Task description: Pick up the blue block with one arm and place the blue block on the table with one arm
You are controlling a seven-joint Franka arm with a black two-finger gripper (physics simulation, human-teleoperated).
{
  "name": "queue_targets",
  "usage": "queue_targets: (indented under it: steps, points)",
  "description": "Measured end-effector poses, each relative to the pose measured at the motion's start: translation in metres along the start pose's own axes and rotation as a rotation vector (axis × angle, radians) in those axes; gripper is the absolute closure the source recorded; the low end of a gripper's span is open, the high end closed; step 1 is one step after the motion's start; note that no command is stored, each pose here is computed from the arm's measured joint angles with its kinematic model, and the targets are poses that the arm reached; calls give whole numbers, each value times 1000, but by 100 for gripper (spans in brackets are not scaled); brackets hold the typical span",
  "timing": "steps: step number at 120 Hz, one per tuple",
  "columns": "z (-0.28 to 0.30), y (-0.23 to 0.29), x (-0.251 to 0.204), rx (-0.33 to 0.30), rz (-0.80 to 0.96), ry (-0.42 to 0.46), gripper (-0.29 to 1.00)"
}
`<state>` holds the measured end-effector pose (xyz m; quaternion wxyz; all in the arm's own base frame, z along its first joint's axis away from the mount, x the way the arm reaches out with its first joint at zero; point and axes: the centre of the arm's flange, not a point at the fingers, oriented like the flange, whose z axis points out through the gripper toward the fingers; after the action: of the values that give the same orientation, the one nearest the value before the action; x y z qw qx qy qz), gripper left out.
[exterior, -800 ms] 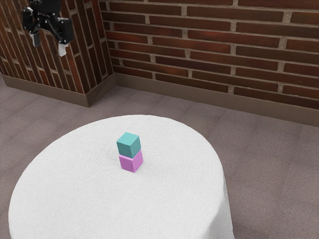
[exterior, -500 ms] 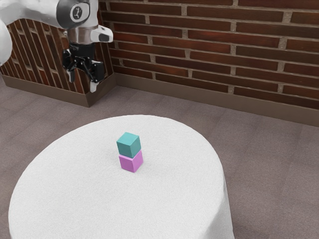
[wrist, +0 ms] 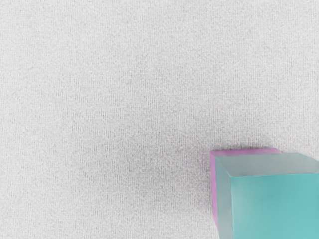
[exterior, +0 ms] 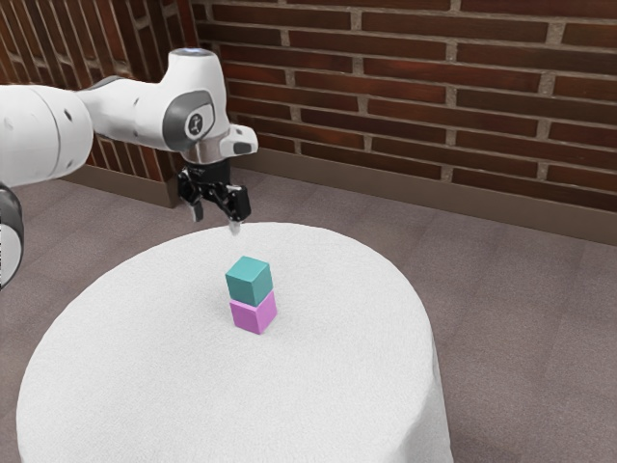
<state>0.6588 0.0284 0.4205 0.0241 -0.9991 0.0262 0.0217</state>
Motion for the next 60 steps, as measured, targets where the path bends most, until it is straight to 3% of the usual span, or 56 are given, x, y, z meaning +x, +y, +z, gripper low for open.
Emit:
queue_targets:
  steps: [26,60]
  points:
    - [41,22,-8,-72,-8,16,0]
    - [48,43,-8,-85,14,44,0]
